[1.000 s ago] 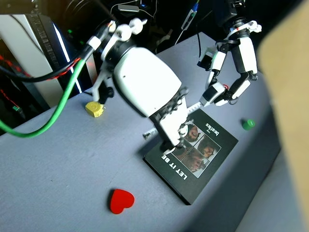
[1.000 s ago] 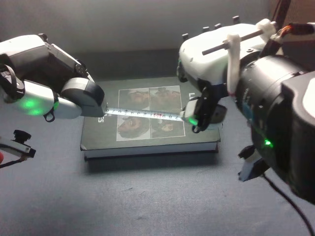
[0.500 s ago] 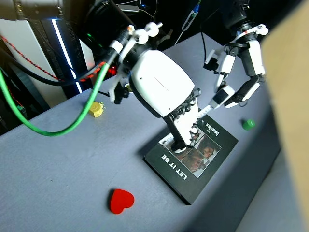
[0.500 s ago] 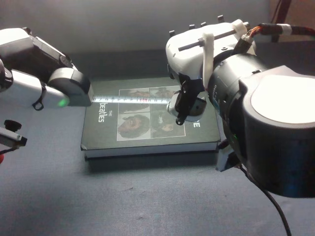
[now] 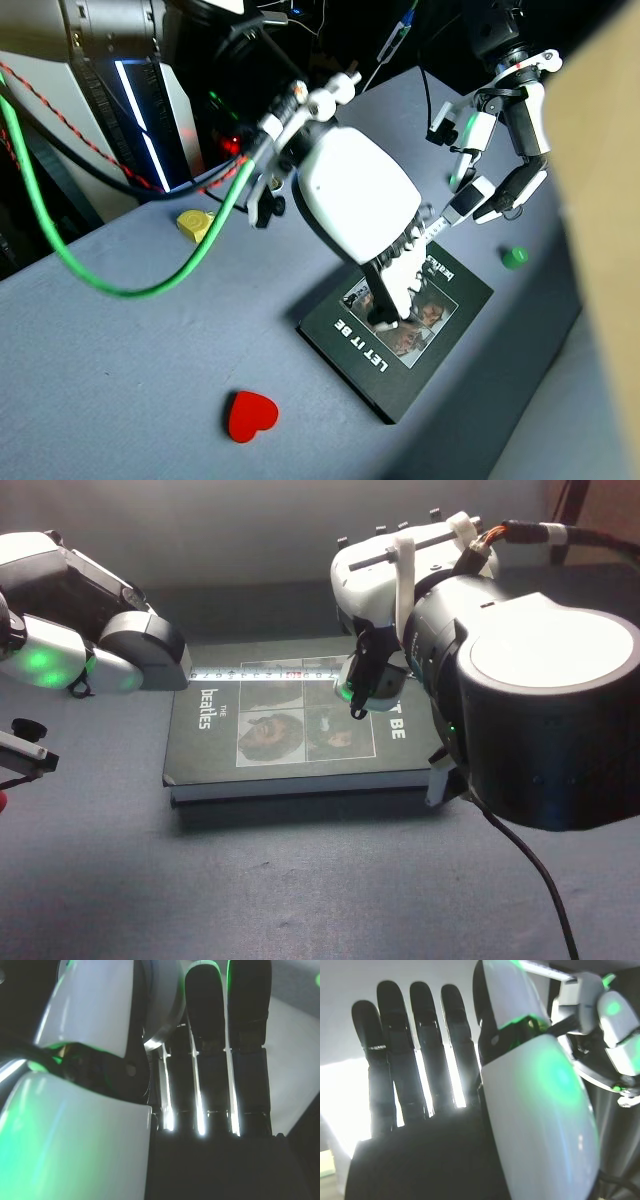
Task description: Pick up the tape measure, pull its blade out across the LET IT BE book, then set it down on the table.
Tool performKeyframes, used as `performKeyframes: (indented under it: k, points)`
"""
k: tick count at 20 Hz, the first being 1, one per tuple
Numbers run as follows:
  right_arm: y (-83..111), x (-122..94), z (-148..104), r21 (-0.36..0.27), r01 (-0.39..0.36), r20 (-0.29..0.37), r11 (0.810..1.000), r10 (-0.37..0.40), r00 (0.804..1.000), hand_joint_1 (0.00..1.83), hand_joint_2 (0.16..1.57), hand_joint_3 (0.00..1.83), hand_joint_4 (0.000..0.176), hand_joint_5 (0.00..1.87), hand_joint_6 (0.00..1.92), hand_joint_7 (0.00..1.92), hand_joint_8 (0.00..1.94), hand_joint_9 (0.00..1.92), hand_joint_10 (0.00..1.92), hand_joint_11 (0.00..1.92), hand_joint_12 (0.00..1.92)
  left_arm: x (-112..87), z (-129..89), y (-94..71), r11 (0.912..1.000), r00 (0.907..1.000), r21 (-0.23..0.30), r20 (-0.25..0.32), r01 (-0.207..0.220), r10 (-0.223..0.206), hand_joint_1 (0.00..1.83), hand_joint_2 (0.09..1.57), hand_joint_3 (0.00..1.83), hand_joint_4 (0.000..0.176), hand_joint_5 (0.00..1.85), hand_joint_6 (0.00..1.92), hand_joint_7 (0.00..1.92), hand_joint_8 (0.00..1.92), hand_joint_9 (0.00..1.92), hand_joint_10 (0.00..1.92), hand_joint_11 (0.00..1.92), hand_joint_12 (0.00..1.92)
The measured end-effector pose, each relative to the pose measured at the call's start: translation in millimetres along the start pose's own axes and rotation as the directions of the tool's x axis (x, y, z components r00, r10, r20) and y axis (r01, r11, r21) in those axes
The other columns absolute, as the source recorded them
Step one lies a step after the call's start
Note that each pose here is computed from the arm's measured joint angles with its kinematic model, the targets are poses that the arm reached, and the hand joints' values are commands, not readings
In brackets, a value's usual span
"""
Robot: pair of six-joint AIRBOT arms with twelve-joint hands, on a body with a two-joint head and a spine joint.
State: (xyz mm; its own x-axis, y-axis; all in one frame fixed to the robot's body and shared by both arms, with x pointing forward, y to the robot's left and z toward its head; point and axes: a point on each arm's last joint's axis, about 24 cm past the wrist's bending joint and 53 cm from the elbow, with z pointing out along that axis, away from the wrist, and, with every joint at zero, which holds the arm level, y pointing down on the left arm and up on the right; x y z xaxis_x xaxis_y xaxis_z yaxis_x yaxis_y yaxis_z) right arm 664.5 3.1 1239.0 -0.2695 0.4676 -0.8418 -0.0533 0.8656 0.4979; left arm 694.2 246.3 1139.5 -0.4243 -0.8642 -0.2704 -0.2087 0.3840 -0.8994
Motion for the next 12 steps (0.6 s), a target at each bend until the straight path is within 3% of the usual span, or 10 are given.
performKeyframes:
  k: [12]
  points:
    - [4.0, 10.3, 10.2, -0.014, -0.015, -0.038, 1.000, 0.014, 0.999, 0.93, 1.10, 0.00, 0.000, 0.74, 0.02, 0.81, 0.01, 0.83, 0.03, 0.45, 1.06, -0.6, 0.3, 0.1, 1.0000, 1.0000, -0.001, 0.001, 0.000, 0.000, 1.40, 1.05, 0.00, 0.000, 1.06, 0.62, 1.13, 0.75, 1.06, 1.08, 1.10, 0.91]
